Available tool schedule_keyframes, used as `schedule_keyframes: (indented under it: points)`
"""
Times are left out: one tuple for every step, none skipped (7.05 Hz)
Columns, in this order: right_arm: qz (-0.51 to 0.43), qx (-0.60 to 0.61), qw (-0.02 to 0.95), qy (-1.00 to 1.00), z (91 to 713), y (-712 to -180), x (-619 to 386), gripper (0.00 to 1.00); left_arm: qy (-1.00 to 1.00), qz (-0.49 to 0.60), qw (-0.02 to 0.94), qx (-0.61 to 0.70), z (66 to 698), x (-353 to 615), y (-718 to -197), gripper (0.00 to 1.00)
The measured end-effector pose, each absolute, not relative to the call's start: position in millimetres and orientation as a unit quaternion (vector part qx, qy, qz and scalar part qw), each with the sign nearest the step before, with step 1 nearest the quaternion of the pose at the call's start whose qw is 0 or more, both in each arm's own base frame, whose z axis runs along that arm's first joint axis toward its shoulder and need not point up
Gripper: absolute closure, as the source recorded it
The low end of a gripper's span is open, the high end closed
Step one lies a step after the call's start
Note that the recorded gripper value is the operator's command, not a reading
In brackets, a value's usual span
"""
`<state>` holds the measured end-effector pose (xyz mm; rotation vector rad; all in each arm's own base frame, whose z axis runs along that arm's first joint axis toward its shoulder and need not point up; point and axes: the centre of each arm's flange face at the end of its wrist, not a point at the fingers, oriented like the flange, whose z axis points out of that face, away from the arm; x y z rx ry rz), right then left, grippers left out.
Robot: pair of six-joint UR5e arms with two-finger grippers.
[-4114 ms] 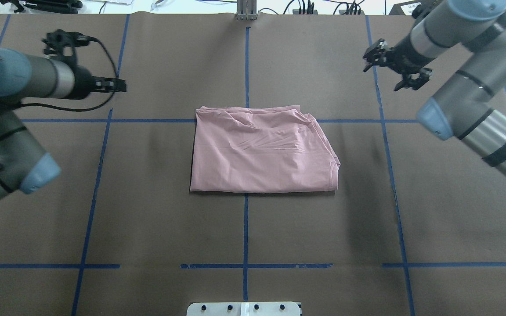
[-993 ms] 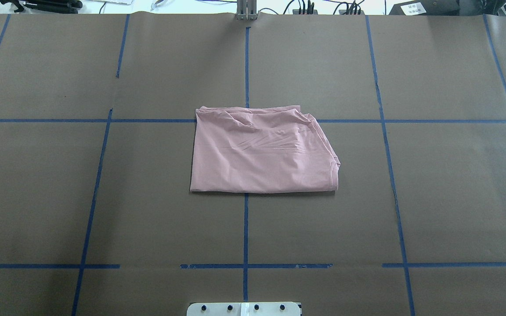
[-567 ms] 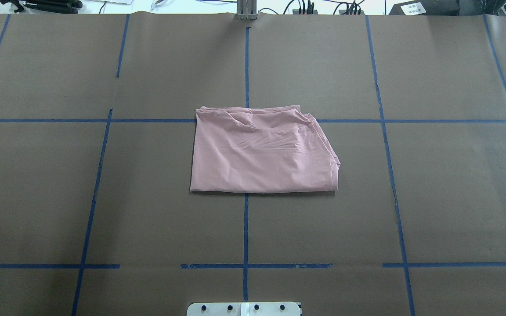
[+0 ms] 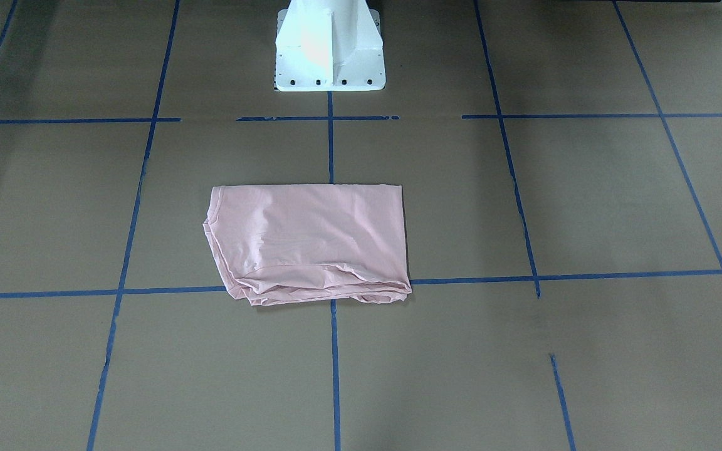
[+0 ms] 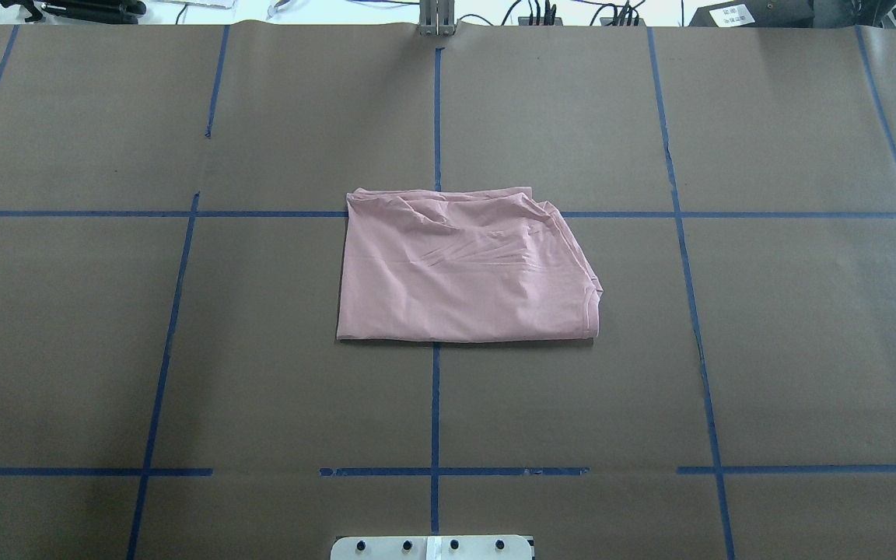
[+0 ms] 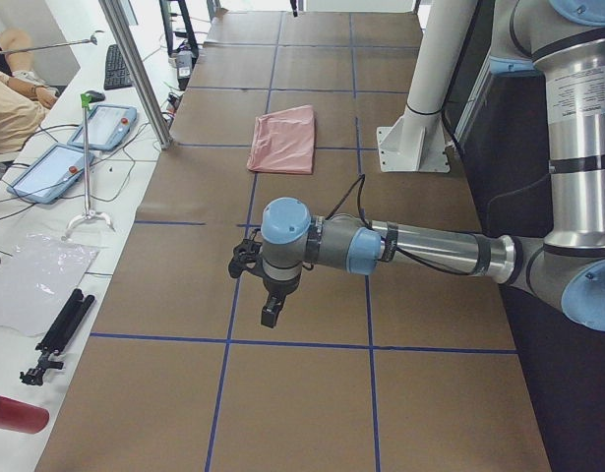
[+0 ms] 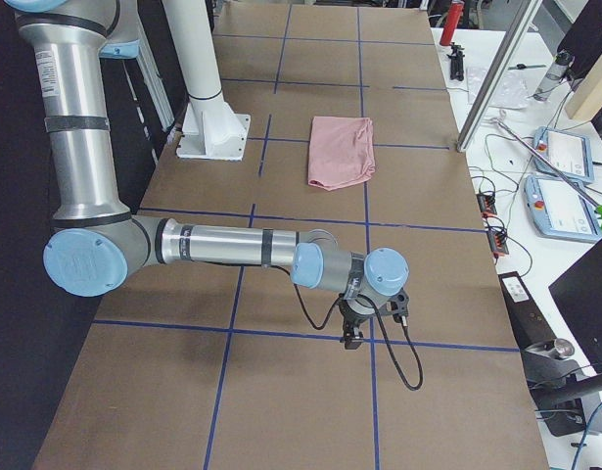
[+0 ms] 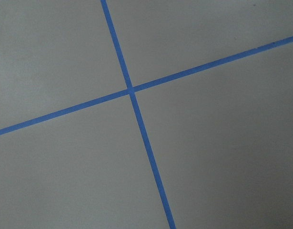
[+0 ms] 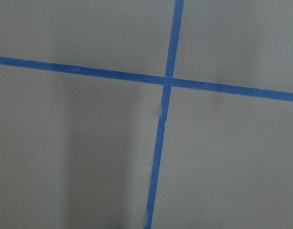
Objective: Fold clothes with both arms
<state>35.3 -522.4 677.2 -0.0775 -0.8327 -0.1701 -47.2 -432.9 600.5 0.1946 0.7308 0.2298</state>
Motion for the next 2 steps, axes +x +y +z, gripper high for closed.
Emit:
schedule_keyframes:
  points:
    - [-0.085,-0.034,0.91,-0.403,676.7,-523.3,33.9,0.0,0.357,0.108,0.924,0.085,611.2,-47.3,-431.2,0.0]
    - [-0.088,-0.033,0.91,-0.403,676.4,-523.9,31.4,0.0,0.357,0.106,0.925,0.079,615.2,-47.6,-428.8,0.0]
